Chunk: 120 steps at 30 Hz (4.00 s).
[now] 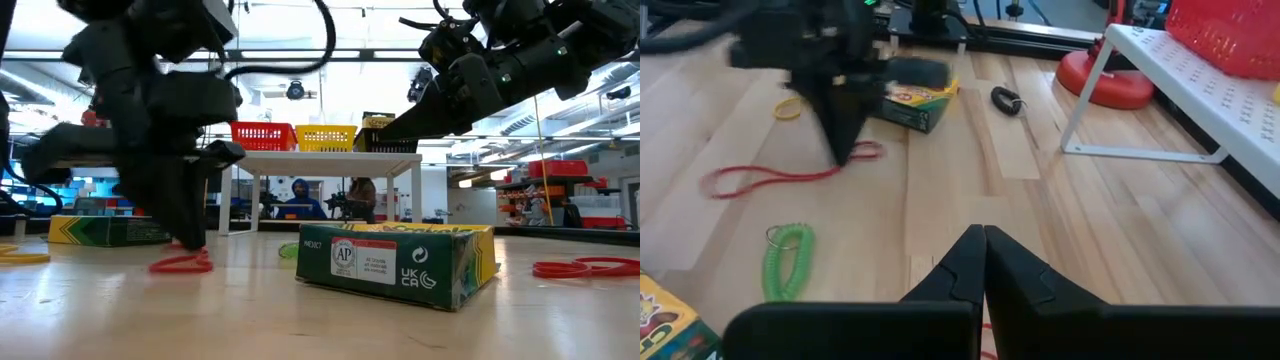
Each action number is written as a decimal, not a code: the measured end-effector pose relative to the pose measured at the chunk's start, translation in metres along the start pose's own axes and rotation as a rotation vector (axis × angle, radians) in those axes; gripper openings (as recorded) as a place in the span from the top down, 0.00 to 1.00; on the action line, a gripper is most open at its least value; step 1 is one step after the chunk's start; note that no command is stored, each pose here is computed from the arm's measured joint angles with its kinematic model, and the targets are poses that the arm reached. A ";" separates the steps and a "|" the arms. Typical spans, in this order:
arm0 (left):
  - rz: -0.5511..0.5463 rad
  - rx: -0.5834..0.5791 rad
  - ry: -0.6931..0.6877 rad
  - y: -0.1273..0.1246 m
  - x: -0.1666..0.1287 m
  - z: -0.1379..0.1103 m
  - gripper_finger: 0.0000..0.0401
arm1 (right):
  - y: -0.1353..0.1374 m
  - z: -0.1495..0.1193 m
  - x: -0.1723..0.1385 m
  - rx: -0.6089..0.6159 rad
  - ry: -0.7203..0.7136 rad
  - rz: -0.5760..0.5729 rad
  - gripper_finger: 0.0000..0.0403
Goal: Pick & Place Office Desk Supplies
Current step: Put the red rubber band into the red bin on the shelf, then put the purple spring keychain into the yellow bin on the shelf
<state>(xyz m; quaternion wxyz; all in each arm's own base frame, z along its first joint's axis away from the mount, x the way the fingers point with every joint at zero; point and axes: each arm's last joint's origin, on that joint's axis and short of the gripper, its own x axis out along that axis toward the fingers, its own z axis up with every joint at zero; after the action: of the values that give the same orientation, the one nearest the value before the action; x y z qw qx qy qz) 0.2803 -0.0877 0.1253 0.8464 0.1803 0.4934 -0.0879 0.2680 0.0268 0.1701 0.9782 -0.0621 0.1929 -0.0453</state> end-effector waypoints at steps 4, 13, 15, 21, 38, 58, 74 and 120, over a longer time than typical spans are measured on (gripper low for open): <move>0.059 -0.001 0.021 0.011 -0.017 0.013 0.98 | 0.000 0.000 0.000 0.000 0.001 0.000 0.98; 0.188 -0.027 -0.077 0.033 -0.083 0.040 0.99 | 0.000 0.000 0.000 -0.001 0.003 0.000 0.98; 0.239 -0.049 -0.105 0.041 -0.104 0.046 0.99 | 0.000 0.000 0.000 -0.001 0.005 0.000 0.98; 0.390 -0.164 -0.136 0.084 -0.176 0.053 0.99 | 0.000 0.000 0.000 0.001 -0.003 0.000 0.98; 0.685 -0.270 -0.026 0.231 -0.247 0.005 0.99 | 0.000 0.000 0.000 0.000 -0.003 0.000 0.98; 0.508 -0.328 0.126 0.289 -0.182 -0.029 0.88 | 0.000 0.000 0.000 0.000 -0.001 0.000 0.98; 0.259 -0.355 -0.255 0.255 -0.211 -0.011 0.86 | 0.000 0.000 0.000 -0.003 -0.001 0.000 0.98; 0.368 -0.463 -1.015 0.052 -0.043 -0.064 0.96 | -0.008 0.012 0.059 -0.054 0.574 -0.086 0.60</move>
<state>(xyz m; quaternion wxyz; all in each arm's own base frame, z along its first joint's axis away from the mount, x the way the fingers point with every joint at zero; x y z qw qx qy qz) 0.2246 -0.0160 0.1458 0.9954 0.0086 -0.0066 0.0951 0.3259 0.0131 0.1601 0.8789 -0.0810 0.4599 -0.0975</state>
